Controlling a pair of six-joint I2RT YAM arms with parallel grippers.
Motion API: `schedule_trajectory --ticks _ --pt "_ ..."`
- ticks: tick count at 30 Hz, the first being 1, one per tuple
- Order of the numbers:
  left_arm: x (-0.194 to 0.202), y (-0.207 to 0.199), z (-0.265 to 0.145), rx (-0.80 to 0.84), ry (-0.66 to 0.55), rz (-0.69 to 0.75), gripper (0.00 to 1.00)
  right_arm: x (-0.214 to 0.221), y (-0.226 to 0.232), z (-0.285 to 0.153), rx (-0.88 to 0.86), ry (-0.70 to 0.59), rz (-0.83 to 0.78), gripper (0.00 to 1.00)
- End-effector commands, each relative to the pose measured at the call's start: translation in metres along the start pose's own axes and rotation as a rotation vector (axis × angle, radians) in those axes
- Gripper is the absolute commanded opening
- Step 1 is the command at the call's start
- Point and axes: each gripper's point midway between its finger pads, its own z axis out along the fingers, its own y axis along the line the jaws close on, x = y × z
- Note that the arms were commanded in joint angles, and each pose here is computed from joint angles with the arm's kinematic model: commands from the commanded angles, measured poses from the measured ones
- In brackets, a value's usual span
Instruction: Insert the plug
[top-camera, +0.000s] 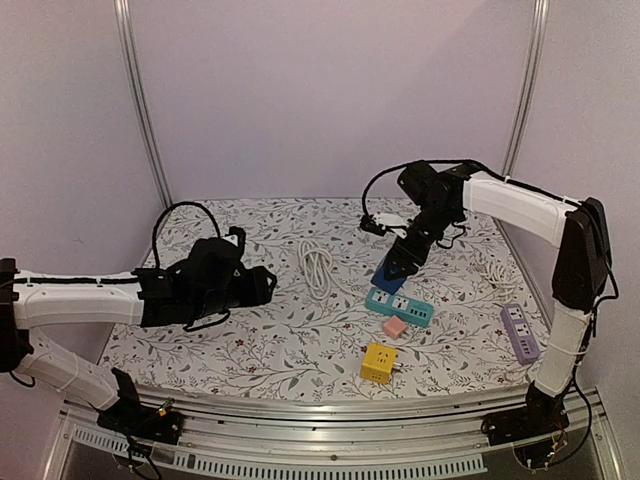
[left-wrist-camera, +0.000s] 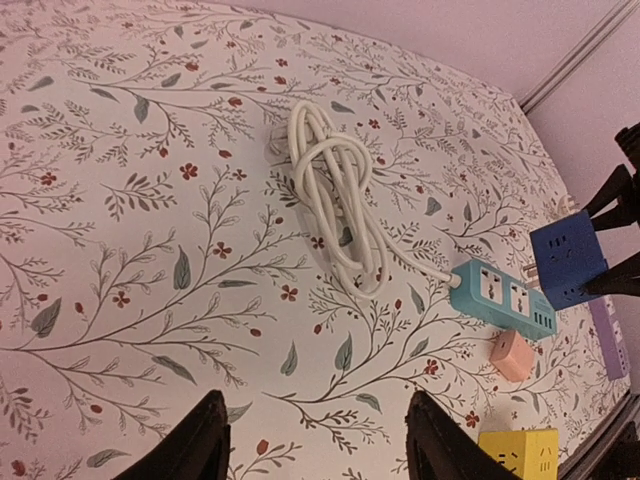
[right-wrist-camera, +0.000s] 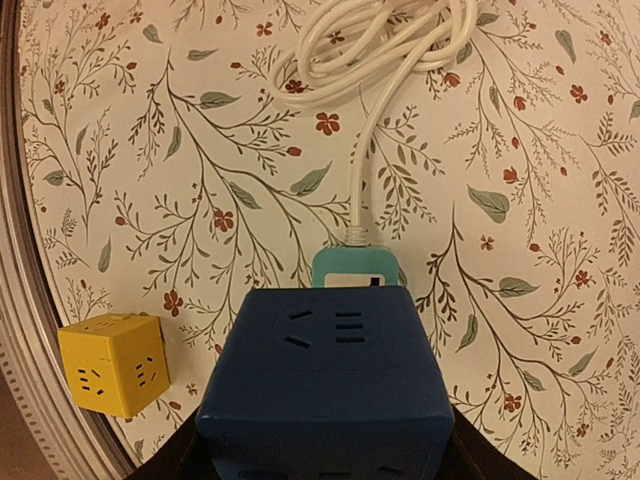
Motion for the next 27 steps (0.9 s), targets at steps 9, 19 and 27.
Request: schedule_trajectory --ticks 9,19,27 --pt "0.002 0.016 -0.029 -0.002 -0.067 -0.018 0.6 0.008 0.004 0.034 -0.033 0.091 -0.013 0.0" --pt "0.003 0.033 -0.043 -0.023 -0.101 -0.023 0.61 0.008 -0.011 0.044 0.026 0.12 -0.015 0.0" --pt "0.004 0.045 -0.05 -0.041 -0.121 -0.035 0.61 0.006 -0.018 0.048 0.045 0.125 -0.017 0.0"
